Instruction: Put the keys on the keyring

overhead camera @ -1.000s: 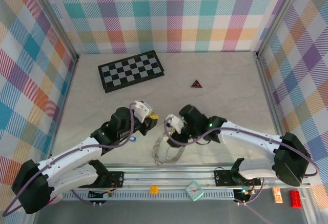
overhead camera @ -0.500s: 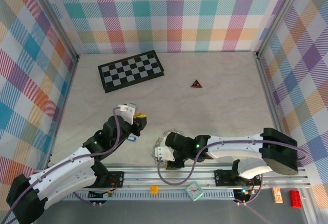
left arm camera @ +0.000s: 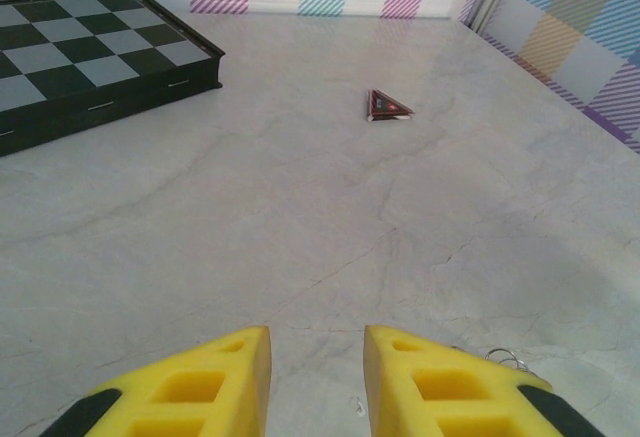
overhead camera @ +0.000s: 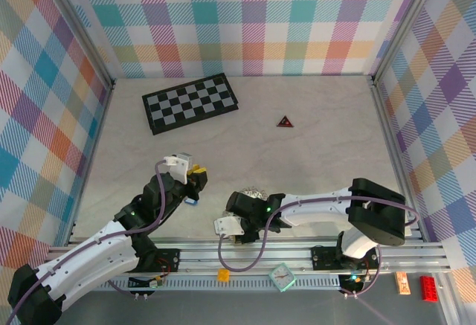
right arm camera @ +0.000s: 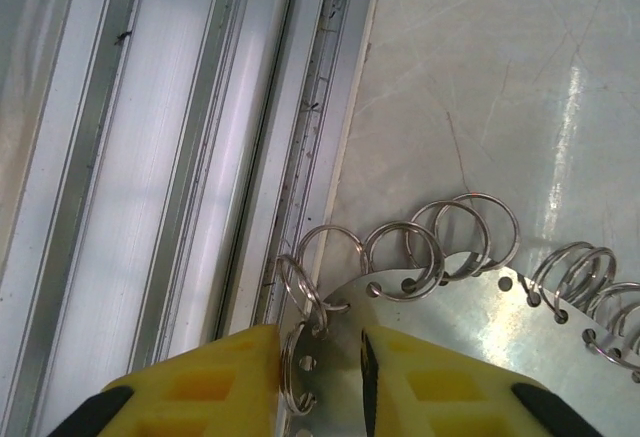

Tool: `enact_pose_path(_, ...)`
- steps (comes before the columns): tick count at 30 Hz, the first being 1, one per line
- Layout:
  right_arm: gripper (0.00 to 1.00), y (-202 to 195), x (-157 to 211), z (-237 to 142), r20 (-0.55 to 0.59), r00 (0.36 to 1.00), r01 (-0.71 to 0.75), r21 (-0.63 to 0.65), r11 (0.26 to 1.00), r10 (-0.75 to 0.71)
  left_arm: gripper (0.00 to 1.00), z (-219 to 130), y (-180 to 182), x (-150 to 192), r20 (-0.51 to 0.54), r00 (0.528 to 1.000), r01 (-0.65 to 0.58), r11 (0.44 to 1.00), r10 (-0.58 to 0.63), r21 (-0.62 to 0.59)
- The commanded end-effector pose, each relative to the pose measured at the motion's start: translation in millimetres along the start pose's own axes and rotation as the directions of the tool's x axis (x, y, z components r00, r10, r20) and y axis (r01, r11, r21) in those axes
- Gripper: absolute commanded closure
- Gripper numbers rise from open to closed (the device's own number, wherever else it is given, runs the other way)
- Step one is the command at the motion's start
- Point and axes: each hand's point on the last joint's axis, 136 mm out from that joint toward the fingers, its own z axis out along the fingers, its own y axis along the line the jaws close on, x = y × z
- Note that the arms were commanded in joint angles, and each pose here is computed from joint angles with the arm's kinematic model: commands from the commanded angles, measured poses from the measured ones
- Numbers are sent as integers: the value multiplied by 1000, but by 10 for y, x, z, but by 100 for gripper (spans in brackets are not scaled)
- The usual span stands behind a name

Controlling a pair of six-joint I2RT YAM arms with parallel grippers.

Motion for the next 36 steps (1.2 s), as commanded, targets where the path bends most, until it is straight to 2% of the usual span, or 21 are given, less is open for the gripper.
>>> enact_pose_path(1, 75, 53, -48, 0, 0, 999, 41, -29, 999, -41, 71, -10, 29, 0, 8, 1000, 12, 1000, -12, -11)
enact_pose_path(9, 68, 134, -68, -118, 37, 999, 42, -49, 998, -40, 71, -3, 21, 6, 7, 1000, 14, 1000, -14, -6)
enact_pose_path(25, 74, 147, 38, 26, -22, 999, 40, -69, 997, -41, 72, 10, 1, -2, 8, 1000, 17, 1000, -17, 4)
enact_pose_path(28, 76, 127, 49, 47, -28, 999, 39, -59, 998, -41, 72, 9, -4, -14, 11, 1000, 18, 1000, -18, 6)
enact_pose_path(36, 91, 91, 51, 59, -33, 998, 52, -41, 998, -53, 73, 4, -7, -24, 14, 1000, 17, 1000, -17, 7)
